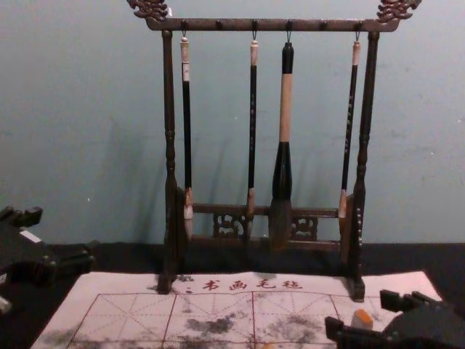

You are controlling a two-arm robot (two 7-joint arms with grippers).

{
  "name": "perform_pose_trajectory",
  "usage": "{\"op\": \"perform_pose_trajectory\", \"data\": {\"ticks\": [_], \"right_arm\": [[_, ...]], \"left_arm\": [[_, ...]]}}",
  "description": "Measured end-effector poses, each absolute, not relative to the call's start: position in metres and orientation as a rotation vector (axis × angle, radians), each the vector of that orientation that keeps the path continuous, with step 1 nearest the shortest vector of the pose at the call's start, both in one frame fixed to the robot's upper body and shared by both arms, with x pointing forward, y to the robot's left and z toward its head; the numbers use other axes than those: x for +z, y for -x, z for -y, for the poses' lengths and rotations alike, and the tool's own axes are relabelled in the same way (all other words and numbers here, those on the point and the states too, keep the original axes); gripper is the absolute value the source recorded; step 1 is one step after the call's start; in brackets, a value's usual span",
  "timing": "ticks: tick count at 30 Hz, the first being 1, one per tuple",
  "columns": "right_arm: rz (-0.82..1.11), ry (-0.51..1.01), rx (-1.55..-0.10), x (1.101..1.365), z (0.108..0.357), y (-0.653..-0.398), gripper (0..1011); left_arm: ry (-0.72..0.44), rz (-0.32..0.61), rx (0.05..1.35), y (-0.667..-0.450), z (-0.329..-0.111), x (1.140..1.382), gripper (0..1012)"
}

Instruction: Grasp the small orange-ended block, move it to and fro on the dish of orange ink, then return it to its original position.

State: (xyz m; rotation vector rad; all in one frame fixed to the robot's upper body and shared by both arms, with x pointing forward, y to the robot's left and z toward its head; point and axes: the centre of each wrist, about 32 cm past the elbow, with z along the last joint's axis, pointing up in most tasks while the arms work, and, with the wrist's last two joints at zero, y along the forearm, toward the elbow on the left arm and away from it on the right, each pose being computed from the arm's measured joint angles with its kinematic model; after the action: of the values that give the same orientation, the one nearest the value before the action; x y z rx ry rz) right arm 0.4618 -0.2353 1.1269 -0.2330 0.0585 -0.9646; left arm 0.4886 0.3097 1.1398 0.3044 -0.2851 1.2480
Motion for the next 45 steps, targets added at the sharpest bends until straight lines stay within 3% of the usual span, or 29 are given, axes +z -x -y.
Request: {"op": "perform_pose_trajectory", "data": {"ticks": [39,45], "right_arm": [[-0.079,0.253,-0.951,1.1241,0.228,-0.4572,1002],[-0.079,0.252,-0.951,1.1241,0.2279,-0.4573,926]], "left_arm": [[-0.304,0.285,1.248,-0.4886,-0.3097,1.1398,1001],[-0.304,0.285,1.248,-0.4886,-0.3097,1.1398,1001]]}}
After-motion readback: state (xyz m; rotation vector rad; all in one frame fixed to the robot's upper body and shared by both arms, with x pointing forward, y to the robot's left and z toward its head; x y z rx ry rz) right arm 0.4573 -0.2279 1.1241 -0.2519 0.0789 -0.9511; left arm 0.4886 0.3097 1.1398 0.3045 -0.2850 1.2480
